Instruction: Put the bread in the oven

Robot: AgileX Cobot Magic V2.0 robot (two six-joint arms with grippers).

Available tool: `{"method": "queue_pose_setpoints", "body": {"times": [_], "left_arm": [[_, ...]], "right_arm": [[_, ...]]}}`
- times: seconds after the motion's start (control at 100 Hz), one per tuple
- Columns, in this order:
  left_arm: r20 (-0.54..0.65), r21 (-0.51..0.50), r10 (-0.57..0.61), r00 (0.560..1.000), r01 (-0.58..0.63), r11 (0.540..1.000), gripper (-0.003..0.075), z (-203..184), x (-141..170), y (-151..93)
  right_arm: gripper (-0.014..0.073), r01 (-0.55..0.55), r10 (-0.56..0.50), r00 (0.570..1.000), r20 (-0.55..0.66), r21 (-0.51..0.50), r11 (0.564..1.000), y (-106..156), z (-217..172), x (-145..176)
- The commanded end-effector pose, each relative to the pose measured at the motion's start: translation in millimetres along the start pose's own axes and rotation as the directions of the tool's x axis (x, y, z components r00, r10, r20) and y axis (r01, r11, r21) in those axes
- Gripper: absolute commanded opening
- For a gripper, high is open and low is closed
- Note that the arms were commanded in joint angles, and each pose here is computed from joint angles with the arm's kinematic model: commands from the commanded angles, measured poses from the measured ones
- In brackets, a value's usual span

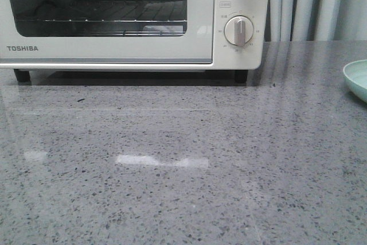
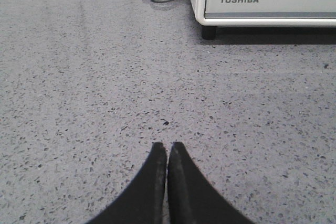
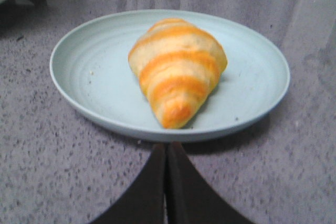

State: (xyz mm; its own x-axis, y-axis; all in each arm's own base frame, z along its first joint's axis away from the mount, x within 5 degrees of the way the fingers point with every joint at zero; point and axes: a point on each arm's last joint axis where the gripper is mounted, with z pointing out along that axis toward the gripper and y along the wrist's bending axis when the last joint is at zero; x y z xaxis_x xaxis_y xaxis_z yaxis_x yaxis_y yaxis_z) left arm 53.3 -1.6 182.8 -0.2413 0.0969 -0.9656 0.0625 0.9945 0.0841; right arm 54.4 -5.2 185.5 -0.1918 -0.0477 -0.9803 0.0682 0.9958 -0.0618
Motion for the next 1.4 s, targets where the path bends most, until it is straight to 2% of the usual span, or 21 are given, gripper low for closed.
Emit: {"method": "queue_pose_setpoints", "body": {"times": [0.0,0.09,0.18,0.23,0.28,0.47,0.55,0.65,0.69,0.75,0.79,0.88,0.96,1.09,1.26,1.33,1.39], "left_arm": [[0.075,-0.006,0.002,0.997,-0.002,1.0,-0.0021,0,0,0],[0.084,-0.008,0.007,0.996,-0.007,1.0,-0.0021,0,-1,0],[0.111,-0.015,0.023,0.994,-0.022,1.0,-0.0021,0,-3,0],[0.143,-0.016,0.024,0.989,-0.022,1.0,-0.0021,0,-6,0],[0.174,-0.017,0.024,0.985,-0.022,1.0,-0.0021,-1,-9,1],[0.208,-0.016,0.017,0.978,-0.014,1.0,-0.0021,-2,-12,0],[0.299,-0.016,0.012,0.954,-0.007,1.0,-0.0021,-4,-20,1],[0.391,0.004,-0.054,0.919,0.058,0.998,-0.0021,-7,-29,1],[0.43,0.002,-0.054,0.901,0.058,0.998,-0.0021,-8,-32,1],[0.496,0.005,-0.065,0.866,0.072,0.997,-0.0021,-11,-38,2],[0.53,0.025,-0.114,0.84,0.119,0.993,-0.0021,-13,-41,3],[0.6,0.093,-0.26,0.757,0.257,0.962,-0.0021,-18,-48,7],[0.64,0.105,-0.279,0.716,0.278,0.955,-0.0021,-21,-51,9],[0.7,0.109,-0.271,0.66,0.276,0.955,-0.0021,-26,-57,10],[0.785,0.114,-0.254,0.565,0.271,0.956,-0.0021,-36,-65,13],[0.782,0.129,-0.274,0.56,0.284,0.95,-0.0022,-37,-68,13],[0.751,0.16,-0.317,0.579,0.306,0.938,-0.0022,-36,-71,13]], "right_arm": [[-0.0062,0.02,-0.019,0.978,0.206,-0.003,1.0,1,-2,-15],[-0.0062,0.017,-0.014,0.942,0.336,-0.006,1.0,1,-6,-26],[-0.0062,0.018,-0.011,0.879,0.477,-0.009,1.0,2,-11,-39],[-0.0062,0.019,-0.01,0.832,0.554,-0.01,1.0,2,-16,-46],[-0.0062,0.02,-0.008,0.768,0.64,-0.012,1.0,2,-21,-54],[-0.0062,0.02,0.006,0.555,0.832,-0.021,1.0,3,-41,-72],[-0.0062,0.019,0.013,0.509,0.861,-0.026,0.999,3,-45,-74],[-0.0062,-0.043,0.13,0.518,0.846,-0.127,0.991,3,-44,-74],[-0.0062,-0.074,0.181,0.534,0.826,-0.168,0.983,3,-42,-73],[-0.0062,-0.088,0.189,0.577,0.794,-0.169,0.982,3,-38,-70],[-0.0062,-0.097,0.194,0.602,0.774,-0.17,0.981,3,-36,-68],[-0.0062,-0.187,0.303,0.647,0.699,-0.239,0.953,2,-32,-67],[-0.0062,-0.282,0.381,0.713,0.588,-0.257,0.924,1,-28,-69],[-0.0062,-0.31,0.384,0.758,0.527,-0.228,0.923,-1,-29,-79],[-0.0062,-0.307,0.378,0.761,0.527,-0.219,0.926,-3,-36,-95],[-0.0062,-0.304,0.349,0.812,0.469,-0.172,0.937,-4,-38,-97],[-0.0062,-0.329,0.349,0.864,0.362,-0.12,0.937,-6,-39,-97]]}}
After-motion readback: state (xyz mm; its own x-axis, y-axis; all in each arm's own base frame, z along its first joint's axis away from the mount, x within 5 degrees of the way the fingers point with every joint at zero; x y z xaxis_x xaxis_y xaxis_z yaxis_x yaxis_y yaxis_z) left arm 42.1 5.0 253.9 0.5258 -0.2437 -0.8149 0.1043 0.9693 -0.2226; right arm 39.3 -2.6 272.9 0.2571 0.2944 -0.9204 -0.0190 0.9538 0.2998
